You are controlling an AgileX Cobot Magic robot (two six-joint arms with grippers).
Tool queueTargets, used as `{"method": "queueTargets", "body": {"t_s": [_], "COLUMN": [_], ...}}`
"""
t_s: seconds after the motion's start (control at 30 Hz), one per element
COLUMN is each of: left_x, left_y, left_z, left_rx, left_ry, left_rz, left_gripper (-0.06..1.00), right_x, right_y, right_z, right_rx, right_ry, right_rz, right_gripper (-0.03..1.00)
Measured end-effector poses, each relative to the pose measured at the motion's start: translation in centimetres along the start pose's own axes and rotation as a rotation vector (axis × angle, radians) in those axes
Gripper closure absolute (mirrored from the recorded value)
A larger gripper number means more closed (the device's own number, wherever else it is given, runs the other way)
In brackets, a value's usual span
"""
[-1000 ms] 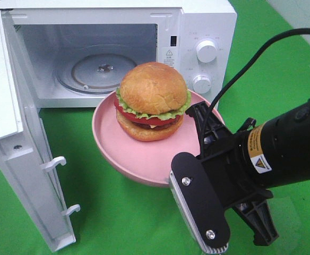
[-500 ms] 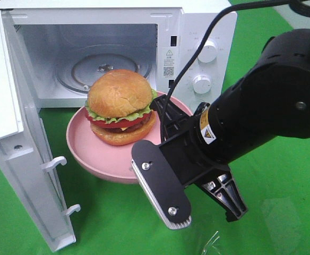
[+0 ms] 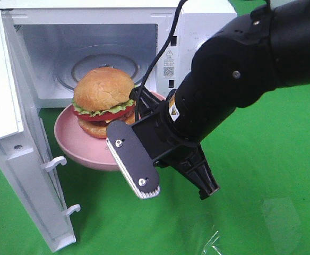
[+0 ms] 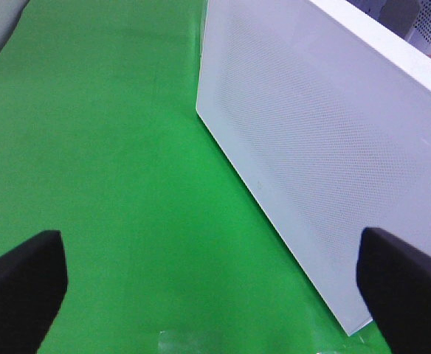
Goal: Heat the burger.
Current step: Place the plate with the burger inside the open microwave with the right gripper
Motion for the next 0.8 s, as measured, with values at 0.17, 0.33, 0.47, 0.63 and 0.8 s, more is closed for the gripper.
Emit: {"method": "queueTargets", "body": {"t_s": [0.17,0.33,0.47,0.63,0.8], "left_x": [0.0,0.0,0.0,0.0,0.0], "left_y": [0.0,0.0,0.0,0.0,0.0], "left_z": [0.0,0.0,0.0,0.0,0.0], "left_rx": [0.000,0.000,0.000,0.000,0.000], "left_ry": [0.000,0.000,0.000,0.000,0.000], "left_rz": [0.000,0.000,0.000,0.000,0.000], "left_gripper": [-0.05,-0.05,-0.05,-0.05,-0.05], "right_x": [-0.6,-1.4,-1.9,-2.9,-3.7], "right_y": [-1.2,-1.7,-1.7,-2.3,-2.9], "right_z": [-1.0,-2.6,-3.5,-5.4,-6.6], "right_rx": [-0.035,-0.044,-0.045,-0.058,-0.069], "right_ry": [0.021,0.013,0.008,0.010,0.004], "right_rz": [-0.001,0.000,-0.001,0.005,0.011], "right_gripper": [0.91,0.91,0.91,0.91,0.91]}}
Point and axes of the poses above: a point on each arm's last joint axis where the gripper is mounted, x pointing back along that axis away from the gripper, z along the wrist's bending axis when the last joint is at zero, y = z × x, the point moved 6 cm from there along -x, pointing out along that axis toward the gripper, and after that the axes turned 10 degrees about x, right-handed, at the moved point
